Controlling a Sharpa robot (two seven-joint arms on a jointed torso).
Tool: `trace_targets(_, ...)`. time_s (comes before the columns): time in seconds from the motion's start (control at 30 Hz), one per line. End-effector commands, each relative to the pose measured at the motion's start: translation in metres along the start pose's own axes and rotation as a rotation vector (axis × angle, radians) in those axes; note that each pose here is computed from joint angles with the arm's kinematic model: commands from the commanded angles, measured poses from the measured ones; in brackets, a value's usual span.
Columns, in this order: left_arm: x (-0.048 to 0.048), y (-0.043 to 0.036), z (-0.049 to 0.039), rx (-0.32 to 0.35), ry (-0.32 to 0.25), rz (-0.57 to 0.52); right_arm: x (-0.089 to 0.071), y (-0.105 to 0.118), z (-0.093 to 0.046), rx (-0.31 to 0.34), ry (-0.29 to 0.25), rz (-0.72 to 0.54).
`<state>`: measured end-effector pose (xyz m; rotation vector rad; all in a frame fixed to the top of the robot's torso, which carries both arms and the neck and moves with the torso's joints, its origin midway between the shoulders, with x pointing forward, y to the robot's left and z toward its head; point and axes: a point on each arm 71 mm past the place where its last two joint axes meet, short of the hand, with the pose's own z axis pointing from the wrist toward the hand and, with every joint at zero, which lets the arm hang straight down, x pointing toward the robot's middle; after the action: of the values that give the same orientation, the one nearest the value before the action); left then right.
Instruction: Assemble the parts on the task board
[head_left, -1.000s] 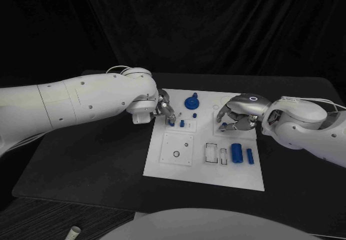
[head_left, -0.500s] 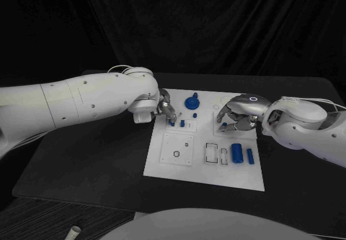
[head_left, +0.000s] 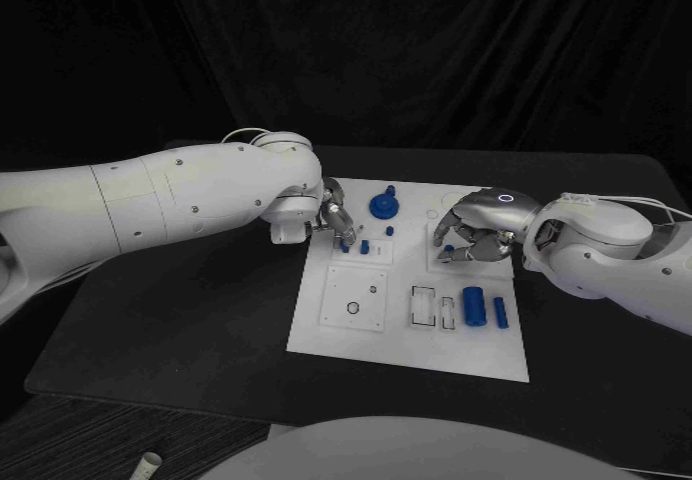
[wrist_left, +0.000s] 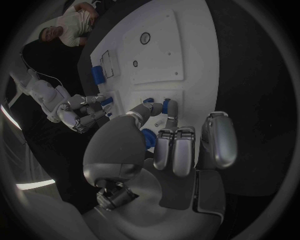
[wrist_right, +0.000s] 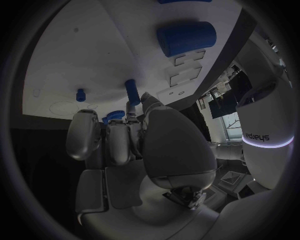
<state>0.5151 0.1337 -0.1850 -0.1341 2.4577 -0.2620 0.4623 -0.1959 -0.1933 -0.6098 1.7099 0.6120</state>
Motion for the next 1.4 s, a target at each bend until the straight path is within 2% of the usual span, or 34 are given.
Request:
trace_targets(0.03,0.0039,0.0002,0.0008,-0.037,0.038,0.027,0.0015,-0.0007,0.0001,0.016,0.008,0.000)
trace_targets(0.6,0.0025,-0.0020,0.0021,-0.026,0.033,0.024,0.0028,-0.0007,0.0002,0.017,0.009,0.001)
trace_targets(0.93,0.0007,-0.0046,0.0022,0.018,0.010,0.003,0.0037,-0.0011,-0.0003,0.019,0.010,0.002)
trace_targets(1.4,0.0011,-0.0080,0.0036,0.029,0.027,0.019,0.0041,-0.0008,0.0001,0.018,0.012,0.003)
